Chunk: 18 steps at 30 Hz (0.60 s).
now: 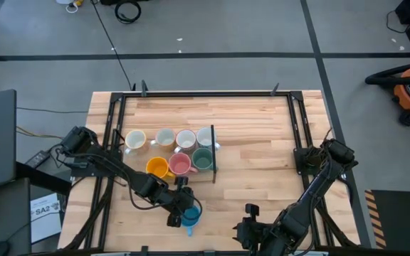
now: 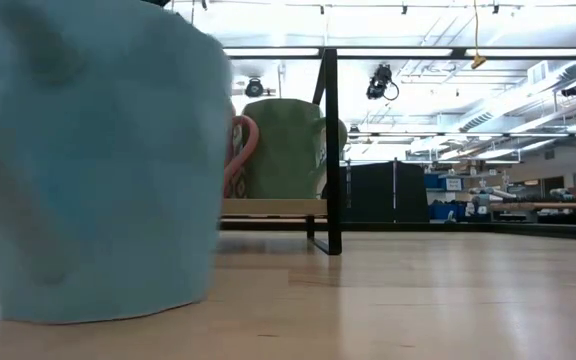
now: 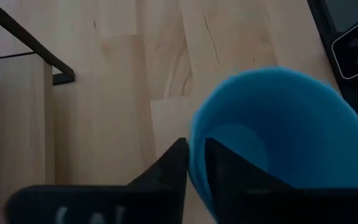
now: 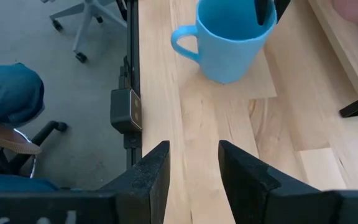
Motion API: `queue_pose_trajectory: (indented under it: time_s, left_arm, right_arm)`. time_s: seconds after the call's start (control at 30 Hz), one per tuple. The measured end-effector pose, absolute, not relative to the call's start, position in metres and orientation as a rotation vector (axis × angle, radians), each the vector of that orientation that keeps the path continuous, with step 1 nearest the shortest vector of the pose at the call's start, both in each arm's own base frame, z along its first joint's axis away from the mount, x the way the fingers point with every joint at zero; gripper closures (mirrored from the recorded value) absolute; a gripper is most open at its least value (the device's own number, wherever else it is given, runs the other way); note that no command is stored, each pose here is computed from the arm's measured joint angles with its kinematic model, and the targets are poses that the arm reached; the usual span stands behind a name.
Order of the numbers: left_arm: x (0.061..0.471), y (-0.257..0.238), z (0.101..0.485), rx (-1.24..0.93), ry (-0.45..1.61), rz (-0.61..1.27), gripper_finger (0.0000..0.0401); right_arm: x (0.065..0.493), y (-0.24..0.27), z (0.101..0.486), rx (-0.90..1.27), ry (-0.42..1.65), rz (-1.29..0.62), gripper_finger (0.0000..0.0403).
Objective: Place coffee mugs
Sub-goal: Put the blue mug on the shelf
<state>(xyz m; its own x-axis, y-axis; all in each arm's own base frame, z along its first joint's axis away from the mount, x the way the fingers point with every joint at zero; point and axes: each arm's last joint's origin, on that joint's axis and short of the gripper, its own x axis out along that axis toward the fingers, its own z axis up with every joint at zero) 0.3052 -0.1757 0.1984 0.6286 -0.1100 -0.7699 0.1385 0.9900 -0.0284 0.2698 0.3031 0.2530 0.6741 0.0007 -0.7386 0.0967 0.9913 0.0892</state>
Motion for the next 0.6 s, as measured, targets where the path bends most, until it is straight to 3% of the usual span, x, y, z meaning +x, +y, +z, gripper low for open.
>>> queue_pose_trajectory:
  time_s: [0.13, 0.6]
  left_arm:
    - [0.304, -0.177, 0.2, -0.008, 0.885, -0.137, 0.0376]
    - [0.267, -0.194, 0.228, -0.25, 0.895, -0.036, 0.0377]
  right_arm:
    - [0.27, 0.303, 0.253, 0.124, 0.83, -0.055, 0.0261]
    - [0.273, 0.3, 0.253, 0.11, 0.828, -0.055, 0.026]
